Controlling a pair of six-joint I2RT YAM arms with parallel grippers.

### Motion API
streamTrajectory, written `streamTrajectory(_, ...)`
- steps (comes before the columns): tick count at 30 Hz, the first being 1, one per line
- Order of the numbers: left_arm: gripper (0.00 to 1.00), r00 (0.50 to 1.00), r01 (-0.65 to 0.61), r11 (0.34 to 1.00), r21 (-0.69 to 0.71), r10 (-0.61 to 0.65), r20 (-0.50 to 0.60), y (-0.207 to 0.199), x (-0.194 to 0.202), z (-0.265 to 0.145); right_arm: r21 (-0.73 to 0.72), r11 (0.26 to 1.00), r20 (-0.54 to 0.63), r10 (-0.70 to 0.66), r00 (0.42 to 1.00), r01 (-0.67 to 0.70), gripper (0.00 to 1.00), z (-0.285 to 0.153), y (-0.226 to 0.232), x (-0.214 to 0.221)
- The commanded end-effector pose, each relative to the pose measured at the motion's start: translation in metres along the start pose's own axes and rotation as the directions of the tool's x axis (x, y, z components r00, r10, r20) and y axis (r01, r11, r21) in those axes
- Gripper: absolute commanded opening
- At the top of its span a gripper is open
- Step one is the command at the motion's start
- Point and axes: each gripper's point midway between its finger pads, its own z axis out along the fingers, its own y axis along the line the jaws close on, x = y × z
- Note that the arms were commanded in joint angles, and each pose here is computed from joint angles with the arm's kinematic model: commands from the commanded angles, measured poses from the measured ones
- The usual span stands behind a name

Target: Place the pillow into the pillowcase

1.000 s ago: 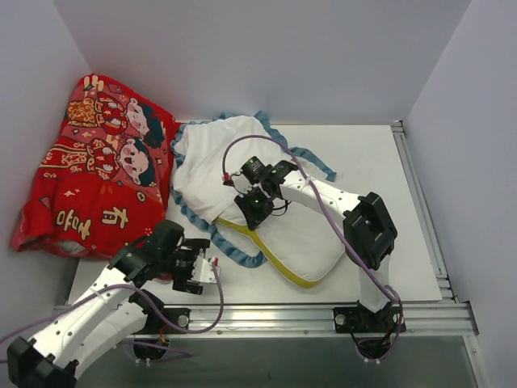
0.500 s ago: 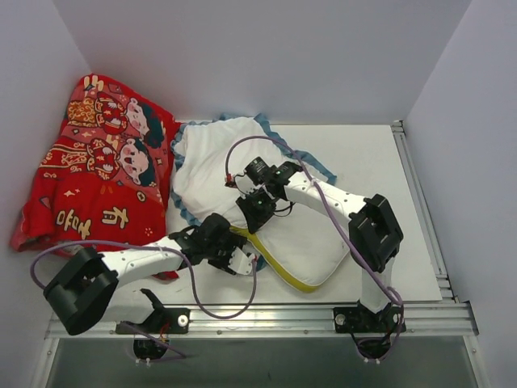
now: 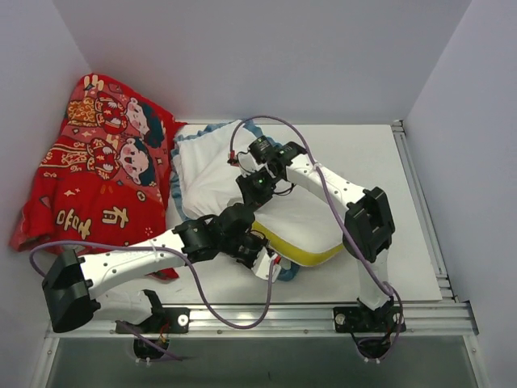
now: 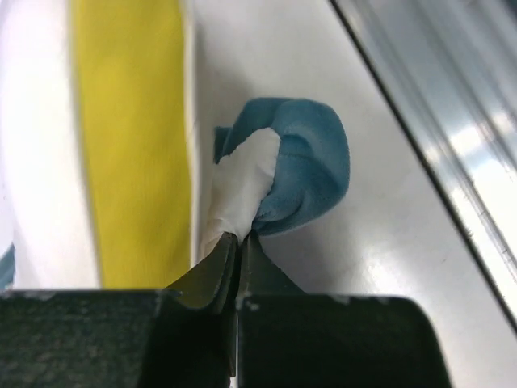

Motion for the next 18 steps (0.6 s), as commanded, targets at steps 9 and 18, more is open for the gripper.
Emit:
streamTrajectory(9,0.39,0.964,0.097,0.991,0.090,-0.116,0.238,-0.026,-0.084,-0.026,0.022,0.979,0.008,0.202,0.979,-0.202,0.02,0.083,-0.040,0.026)
streamTrajectory(18,0.57,0.793,0.609,0.757,-0.238,-0.593,0.143,0.038,-0.028,-0.135,-0.118,0.967,0.202,0.246,0.948,-0.226,0.60,-0.036,-0.007,0.000)
